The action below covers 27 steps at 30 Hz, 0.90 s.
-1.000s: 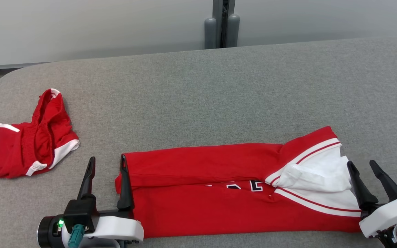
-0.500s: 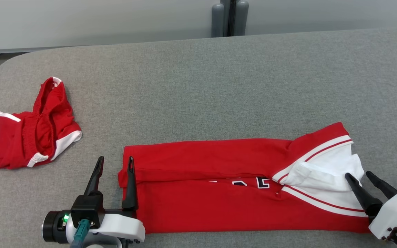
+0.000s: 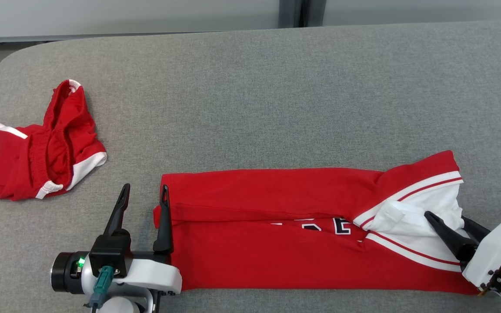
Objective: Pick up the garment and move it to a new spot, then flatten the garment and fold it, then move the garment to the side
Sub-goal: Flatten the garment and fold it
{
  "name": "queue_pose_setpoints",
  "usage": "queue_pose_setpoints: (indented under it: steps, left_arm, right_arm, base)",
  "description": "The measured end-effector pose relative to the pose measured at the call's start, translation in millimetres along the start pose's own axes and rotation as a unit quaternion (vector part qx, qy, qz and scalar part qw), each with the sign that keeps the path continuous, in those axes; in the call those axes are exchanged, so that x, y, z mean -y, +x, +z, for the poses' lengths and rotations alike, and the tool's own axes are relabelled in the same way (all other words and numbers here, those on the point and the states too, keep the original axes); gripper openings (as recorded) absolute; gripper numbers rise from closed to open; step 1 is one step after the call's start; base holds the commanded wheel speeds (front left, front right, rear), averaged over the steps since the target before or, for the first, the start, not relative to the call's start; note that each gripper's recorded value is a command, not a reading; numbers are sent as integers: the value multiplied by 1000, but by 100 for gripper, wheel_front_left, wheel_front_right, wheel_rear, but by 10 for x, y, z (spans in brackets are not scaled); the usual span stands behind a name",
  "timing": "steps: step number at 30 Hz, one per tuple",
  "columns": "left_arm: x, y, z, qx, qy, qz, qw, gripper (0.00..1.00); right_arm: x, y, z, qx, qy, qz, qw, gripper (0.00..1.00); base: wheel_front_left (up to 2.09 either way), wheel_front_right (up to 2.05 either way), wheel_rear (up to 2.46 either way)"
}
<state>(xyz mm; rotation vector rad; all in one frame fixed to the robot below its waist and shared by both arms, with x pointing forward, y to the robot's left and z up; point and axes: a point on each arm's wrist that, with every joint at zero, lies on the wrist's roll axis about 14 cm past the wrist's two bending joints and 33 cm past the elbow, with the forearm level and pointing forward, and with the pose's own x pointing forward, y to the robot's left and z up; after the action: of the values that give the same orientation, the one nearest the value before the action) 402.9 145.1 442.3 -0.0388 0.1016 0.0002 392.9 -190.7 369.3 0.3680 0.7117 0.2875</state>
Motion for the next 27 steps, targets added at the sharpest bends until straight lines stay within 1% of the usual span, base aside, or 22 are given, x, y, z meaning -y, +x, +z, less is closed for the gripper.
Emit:
queue_pose_setpoints:
  steps: [9, 10, 11, 12, 13, 20, 27]
  left_arm:
    - [-18, 14, 0, 1, 7, 1, 1000, 100]
    - [-15, 16, 1, 1, 8, 0, 1000, 100]
    - [-10, 17, 2, 2, 8, -1, 1000, 100]
    - [-5, 19, 1, 2, 10, -2, 1000, 100]
    - [1, 20, 2, 2, 10, -3, 1000, 100]
    - [9, 39, 17, 4, 10, -4, 1000, 100]
    - [9, 39, 60, 10, 8, -3, 1000, 100]
  right_arm:
    - [-197, 92, -73, -7, 14, 28, 999, 100]
    - [-208, 96, -76, -7, 15, 29, 999, 79]
    - [-213, 99, -77, -6, 14, 30, 999, 42]
    - [-210, 102, -83, -7, 15, 29, 999, 18]
    - [-200, 101, -91, -6, 14, 28, 1000, 0]
    - [-181, 112, -108, -2, 2, 26, 1000, 0]
    - [-28, 93, -21, 9, -20, 6, 1000, 0]
  base:
    - [0, 0, 0]
    - [0, 0, 0]
    - [0, 0, 0]
    - [0, 0, 0]
    - [0, 0, 0]
    - [0, 0, 0]
    - [0, 0, 0]
